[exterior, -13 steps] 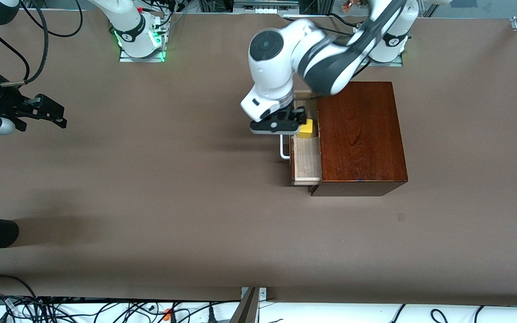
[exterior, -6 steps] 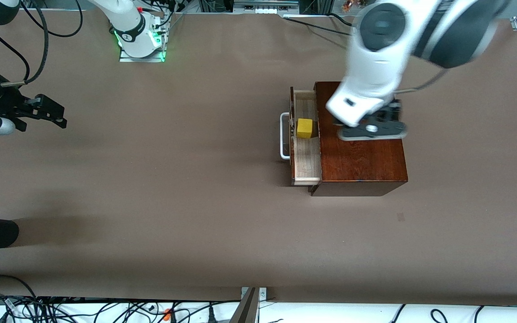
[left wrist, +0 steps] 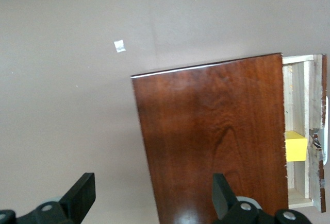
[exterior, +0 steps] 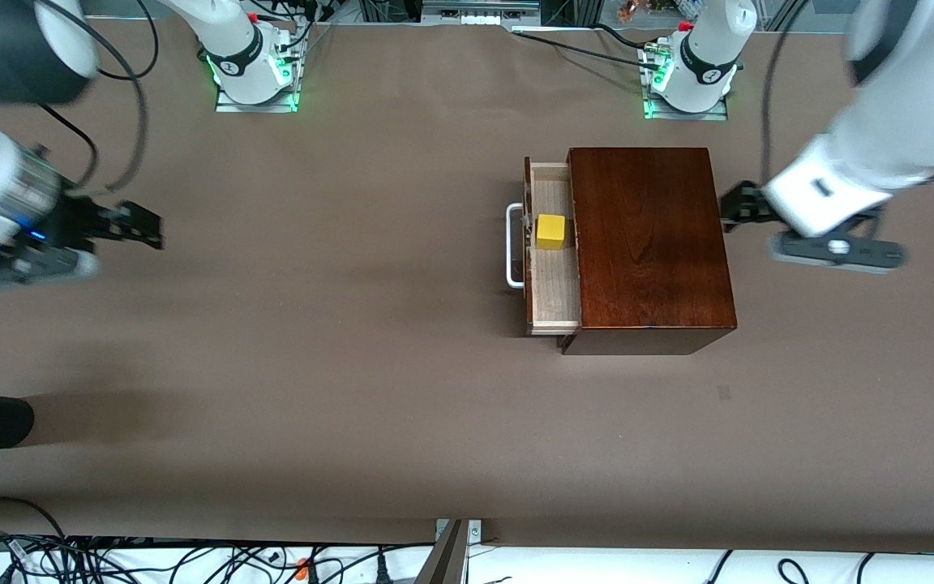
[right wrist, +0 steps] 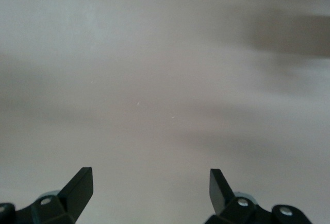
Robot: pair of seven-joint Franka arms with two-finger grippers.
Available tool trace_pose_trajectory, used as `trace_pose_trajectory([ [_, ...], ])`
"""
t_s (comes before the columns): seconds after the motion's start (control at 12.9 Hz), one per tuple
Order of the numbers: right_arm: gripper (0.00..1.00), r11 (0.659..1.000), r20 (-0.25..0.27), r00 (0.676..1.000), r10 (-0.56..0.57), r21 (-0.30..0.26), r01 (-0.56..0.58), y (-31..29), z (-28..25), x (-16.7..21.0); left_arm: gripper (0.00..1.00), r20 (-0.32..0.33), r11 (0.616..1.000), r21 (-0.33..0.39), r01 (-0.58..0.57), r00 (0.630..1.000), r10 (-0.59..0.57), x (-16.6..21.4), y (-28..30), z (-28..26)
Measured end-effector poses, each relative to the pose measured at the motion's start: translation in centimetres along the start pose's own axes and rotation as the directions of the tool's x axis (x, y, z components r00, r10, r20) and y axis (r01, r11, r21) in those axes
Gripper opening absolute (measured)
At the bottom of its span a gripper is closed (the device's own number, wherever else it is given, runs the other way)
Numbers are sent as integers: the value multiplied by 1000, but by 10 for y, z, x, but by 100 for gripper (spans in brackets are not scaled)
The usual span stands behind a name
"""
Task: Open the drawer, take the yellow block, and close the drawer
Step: 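Move the right gripper over the yellow cube while the left gripper returns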
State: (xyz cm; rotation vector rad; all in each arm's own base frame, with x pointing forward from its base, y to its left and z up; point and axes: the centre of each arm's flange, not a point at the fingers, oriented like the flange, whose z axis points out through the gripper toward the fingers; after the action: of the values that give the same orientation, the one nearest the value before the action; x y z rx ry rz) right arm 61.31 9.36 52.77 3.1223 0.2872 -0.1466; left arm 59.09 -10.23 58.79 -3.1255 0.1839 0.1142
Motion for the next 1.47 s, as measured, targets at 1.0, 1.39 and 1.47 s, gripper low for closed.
trace_pose_trajectory([
  [1.0, 100, 714, -165, 696, -699, -100, 693, -437, 74, -36, 100, -106, 999, 17, -36, 994, 38, -44, -33, 6],
  [1.39, 100, 486, -144, 468, -872, -146, 862, -521, 106, -62, 100, -89, 1000, 15, -26, 996, 27, -45, -40, 8],
  [1.47, 100, 451, -133, 435, -891, -148, 880, -532, 116, -67, 100, -87, 1000, 15, -26, 996, 27, -45, -40, 8],
])
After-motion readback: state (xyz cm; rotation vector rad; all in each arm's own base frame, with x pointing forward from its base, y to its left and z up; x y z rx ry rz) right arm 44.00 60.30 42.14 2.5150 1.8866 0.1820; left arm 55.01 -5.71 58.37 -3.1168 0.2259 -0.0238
